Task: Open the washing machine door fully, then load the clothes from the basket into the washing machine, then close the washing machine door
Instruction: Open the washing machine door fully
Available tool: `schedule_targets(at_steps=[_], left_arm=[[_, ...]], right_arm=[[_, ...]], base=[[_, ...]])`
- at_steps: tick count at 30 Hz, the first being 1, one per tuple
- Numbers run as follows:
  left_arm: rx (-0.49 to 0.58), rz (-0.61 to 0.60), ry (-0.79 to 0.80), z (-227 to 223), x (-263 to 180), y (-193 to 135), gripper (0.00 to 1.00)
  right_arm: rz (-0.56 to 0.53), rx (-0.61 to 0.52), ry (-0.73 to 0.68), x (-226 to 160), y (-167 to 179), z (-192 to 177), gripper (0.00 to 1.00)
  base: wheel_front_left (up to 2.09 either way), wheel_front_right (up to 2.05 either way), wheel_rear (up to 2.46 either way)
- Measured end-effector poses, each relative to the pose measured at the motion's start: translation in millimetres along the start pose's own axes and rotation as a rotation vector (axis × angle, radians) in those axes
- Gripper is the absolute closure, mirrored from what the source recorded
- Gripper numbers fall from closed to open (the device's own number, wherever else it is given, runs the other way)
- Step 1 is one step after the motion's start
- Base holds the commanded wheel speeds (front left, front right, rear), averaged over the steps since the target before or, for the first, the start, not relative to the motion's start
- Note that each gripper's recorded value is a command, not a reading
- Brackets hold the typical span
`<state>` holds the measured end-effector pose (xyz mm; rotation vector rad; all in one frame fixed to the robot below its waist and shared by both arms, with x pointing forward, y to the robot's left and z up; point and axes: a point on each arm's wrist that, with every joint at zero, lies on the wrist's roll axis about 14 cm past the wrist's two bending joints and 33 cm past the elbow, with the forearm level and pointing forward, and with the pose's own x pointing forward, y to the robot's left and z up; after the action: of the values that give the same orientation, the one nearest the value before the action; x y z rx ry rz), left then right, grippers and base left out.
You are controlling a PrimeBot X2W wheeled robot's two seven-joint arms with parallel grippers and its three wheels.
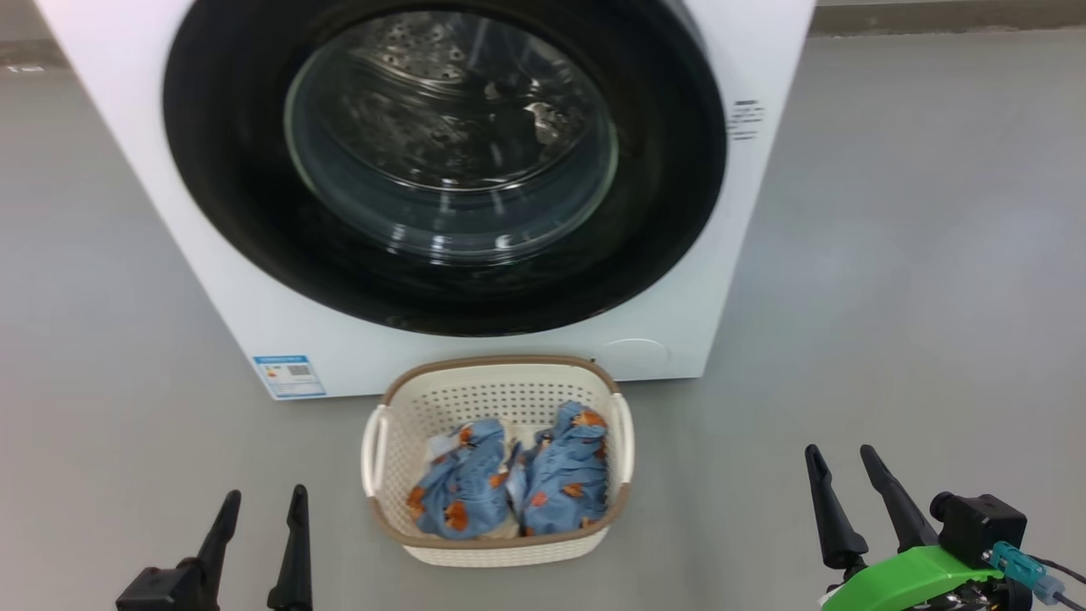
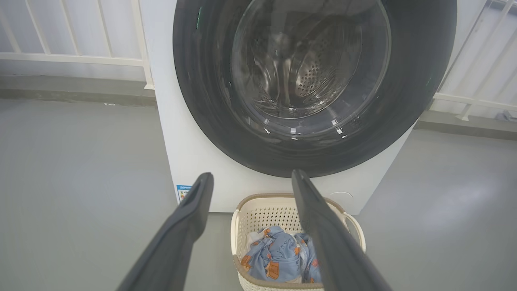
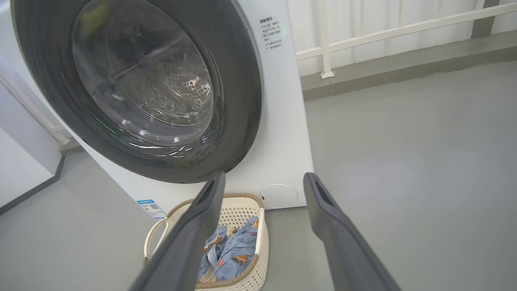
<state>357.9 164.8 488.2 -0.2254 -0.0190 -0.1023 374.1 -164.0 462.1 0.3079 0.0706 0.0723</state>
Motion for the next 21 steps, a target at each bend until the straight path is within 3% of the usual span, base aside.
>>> schedule_targets(at_steps=[8, 13, 21], left_arm=[[-0.002, 0.000, 0.007, -2.5, 0.7, 0.0, 0.00], [-0.062, 0.015, -0.006, 0.0, 2.1, 1.5, 0.00], [-0.085, 0.033, -0.019, 3.6, 4.2, 8.4, 0.00]], right_arm=[[-0.002, -0.004, 0.007, 0.5, -0.8, -2.1, 0.00], [-0.006, -0.004, 0.008, 0.2, -2.2, -2.6, 0.00], [-0.014, -0.003, 0.016, 0.5, -4.9, -5.3, 0.00]], base=[[1.23, 1.23, -2.46], [1.19, 1.04, -2.23], [0.55, 0.55, -1.09]])
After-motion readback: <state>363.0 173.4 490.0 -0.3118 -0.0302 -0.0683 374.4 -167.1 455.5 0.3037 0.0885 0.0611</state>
